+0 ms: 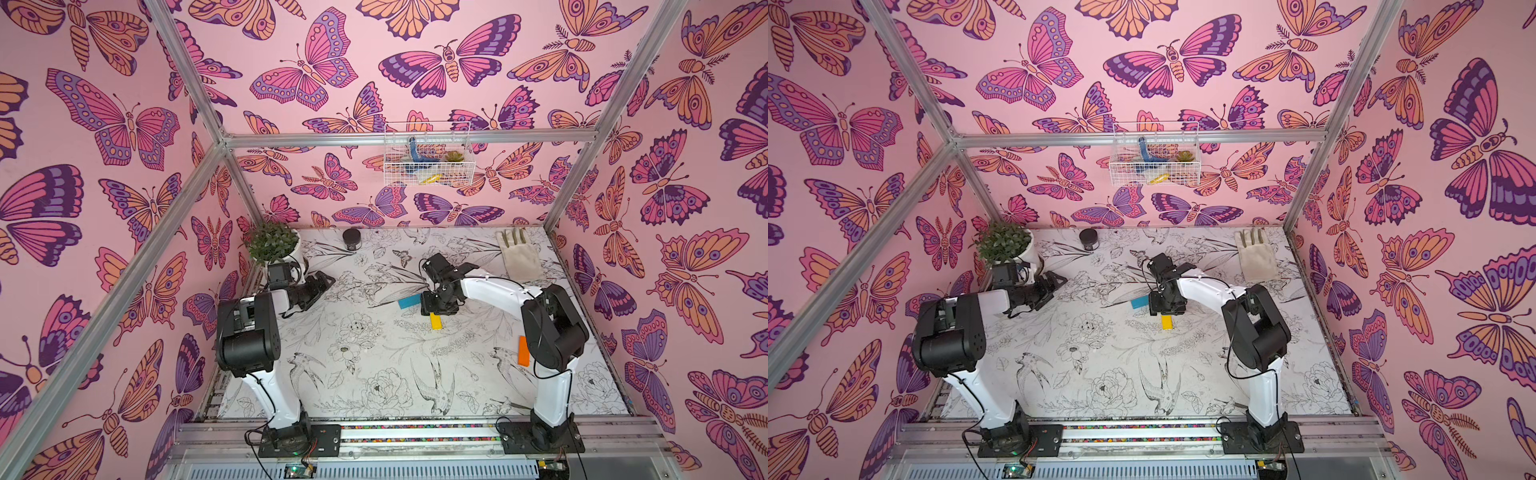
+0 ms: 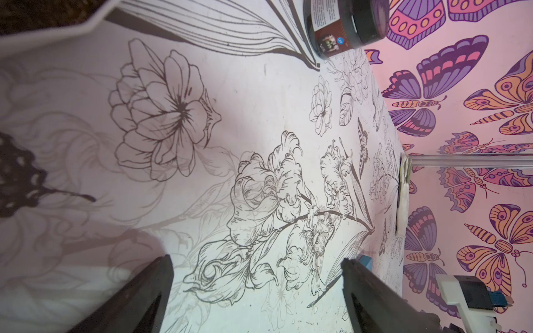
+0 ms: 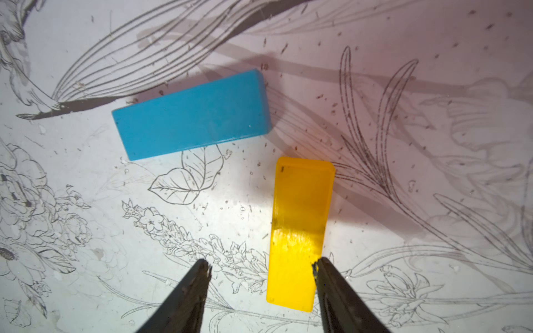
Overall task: Assemble the number 7 with building blocks
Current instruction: Assemble the building block at the center of the board.
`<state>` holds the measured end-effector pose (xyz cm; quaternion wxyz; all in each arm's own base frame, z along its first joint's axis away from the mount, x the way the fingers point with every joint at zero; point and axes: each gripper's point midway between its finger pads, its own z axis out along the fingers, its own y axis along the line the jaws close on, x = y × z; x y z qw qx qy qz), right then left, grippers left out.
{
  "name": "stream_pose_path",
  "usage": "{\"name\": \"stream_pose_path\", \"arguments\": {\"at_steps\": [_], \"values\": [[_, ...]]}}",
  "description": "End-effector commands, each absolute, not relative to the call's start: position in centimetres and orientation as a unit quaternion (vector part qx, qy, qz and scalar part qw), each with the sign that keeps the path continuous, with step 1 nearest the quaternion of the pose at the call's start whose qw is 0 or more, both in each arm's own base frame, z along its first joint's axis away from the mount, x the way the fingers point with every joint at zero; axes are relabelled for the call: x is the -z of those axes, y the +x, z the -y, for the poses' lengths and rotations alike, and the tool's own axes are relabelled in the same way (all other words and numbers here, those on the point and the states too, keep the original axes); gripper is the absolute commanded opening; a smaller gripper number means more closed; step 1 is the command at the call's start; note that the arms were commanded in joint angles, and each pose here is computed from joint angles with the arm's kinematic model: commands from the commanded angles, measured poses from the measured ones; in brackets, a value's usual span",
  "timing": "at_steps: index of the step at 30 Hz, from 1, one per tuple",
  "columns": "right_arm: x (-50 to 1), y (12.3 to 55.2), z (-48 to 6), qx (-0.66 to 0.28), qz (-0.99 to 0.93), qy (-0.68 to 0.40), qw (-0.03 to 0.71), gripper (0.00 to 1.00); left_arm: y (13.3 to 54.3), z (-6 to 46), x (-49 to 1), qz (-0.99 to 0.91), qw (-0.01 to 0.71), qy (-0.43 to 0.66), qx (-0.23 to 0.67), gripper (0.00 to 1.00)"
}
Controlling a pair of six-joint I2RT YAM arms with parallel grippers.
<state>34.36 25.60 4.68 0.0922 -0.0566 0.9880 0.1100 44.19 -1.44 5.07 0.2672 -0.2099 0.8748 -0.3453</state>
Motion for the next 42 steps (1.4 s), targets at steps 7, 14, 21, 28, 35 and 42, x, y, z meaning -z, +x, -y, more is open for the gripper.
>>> {"name": "stream_pose_path", "arguments": {"at_steps": [7,14,21,28,35,42], "values": [[-3.6,34.0,-23.5,-0.048,-0.994,-0.059,0.08,0.58,43.1,1.3,-3.0,-0.881,0.236,-0.228,0.342,0.97],[-2.5,33.8,-23.4,-0.041,-0.995,-0.064,0.068,0.56,43.1,1.3,-2.9,-0.88,0.234,-0.229,0.343,0.96],[-2.0,33.7,-24.7,-0.047,-0.994,-0.075,0.061,0.45,43.2,1.4,-3.0,-0.88,0.235,-0.228,0.345,0.96],[-2.3,33.9,-25.8,-0.057,-0.993,-0.078,0.062,0.37,43.2,1.4,-2.9,-0.88,0.235,-0.229,0.345,0.96],[-2.8,33.9,-26.7,-0.062,-0.993,-0.081,0.065,0.37,43.1,1.4,-2.9,-0.88,0.234,-0.229,0.345,0.96],[-2.5,33.8,-27.0,-0.061,-0.993,-0.084,0.063,0.38,43.2,1.4,-3.0,-0.879,0.235,-0.228,0.345,0.96]]}}
